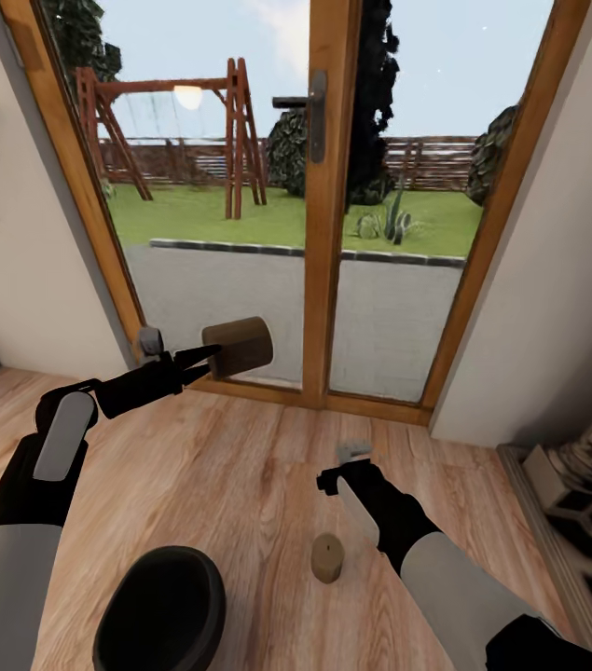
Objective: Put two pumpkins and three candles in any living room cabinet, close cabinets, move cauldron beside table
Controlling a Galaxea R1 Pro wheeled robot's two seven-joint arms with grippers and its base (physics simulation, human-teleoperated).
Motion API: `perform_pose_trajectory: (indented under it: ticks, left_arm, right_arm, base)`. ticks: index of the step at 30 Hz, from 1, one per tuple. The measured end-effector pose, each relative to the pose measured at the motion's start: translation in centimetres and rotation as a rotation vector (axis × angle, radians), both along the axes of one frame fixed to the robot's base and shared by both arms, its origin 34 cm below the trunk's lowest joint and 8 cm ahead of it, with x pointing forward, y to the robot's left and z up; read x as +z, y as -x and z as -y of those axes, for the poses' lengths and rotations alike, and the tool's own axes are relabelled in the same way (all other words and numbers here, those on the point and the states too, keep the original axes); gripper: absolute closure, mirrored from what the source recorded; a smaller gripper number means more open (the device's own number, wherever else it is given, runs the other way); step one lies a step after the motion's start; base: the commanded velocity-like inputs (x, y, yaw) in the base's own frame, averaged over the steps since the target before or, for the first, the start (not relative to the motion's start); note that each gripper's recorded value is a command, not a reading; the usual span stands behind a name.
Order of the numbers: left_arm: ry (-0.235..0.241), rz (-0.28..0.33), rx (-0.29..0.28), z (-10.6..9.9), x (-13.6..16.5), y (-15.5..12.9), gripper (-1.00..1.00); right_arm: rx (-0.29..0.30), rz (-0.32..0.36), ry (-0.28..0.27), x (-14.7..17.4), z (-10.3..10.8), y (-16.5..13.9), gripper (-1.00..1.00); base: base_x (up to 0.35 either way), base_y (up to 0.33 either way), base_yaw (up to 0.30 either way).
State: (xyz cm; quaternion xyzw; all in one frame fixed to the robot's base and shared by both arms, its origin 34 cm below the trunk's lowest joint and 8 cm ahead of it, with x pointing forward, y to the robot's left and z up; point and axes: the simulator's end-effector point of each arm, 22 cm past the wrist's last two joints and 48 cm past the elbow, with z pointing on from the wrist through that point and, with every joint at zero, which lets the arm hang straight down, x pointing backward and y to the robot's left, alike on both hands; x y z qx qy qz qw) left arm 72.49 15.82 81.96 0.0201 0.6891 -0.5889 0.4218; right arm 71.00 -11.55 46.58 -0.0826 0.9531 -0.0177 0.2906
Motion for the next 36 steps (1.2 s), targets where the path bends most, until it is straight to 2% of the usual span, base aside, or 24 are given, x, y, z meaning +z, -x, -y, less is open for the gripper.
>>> perform_pose_trajectory:
  ticks: [4,13,27,36]
  left_arm:
    - [-0.002,0.001,0.001,0.0,0.0,0.0,1.00]
    - [0.020,0.006,-0.013,0.9,0.4,0.2,1.00]
    - [0.020,0.005,-0.013,0.9,-2.7,1.0,1.00]
    - [0.020,0.002,-0.011,0.8,-3.3,1.0,1.00]
  right_arm:
    - [0.000,0.001,0.000,0.0,0.0,0.0,-1.00]
    - [0.000,0.001,0.000,0.0,0.0,0.0,-1.00]
    - [-0.001,0.001,0.000,-3.1,0.0,0.7,-1.00]
    - [-0.001,0.000,0.000,-3.5,0.0,0.8,-1.00]
  base:
    - [0.196,0.000,0.000]
    - [0.008,0.000,0.000]
    - [0.000,0.000,0.000]
    - [0.000,0.000,0.000]
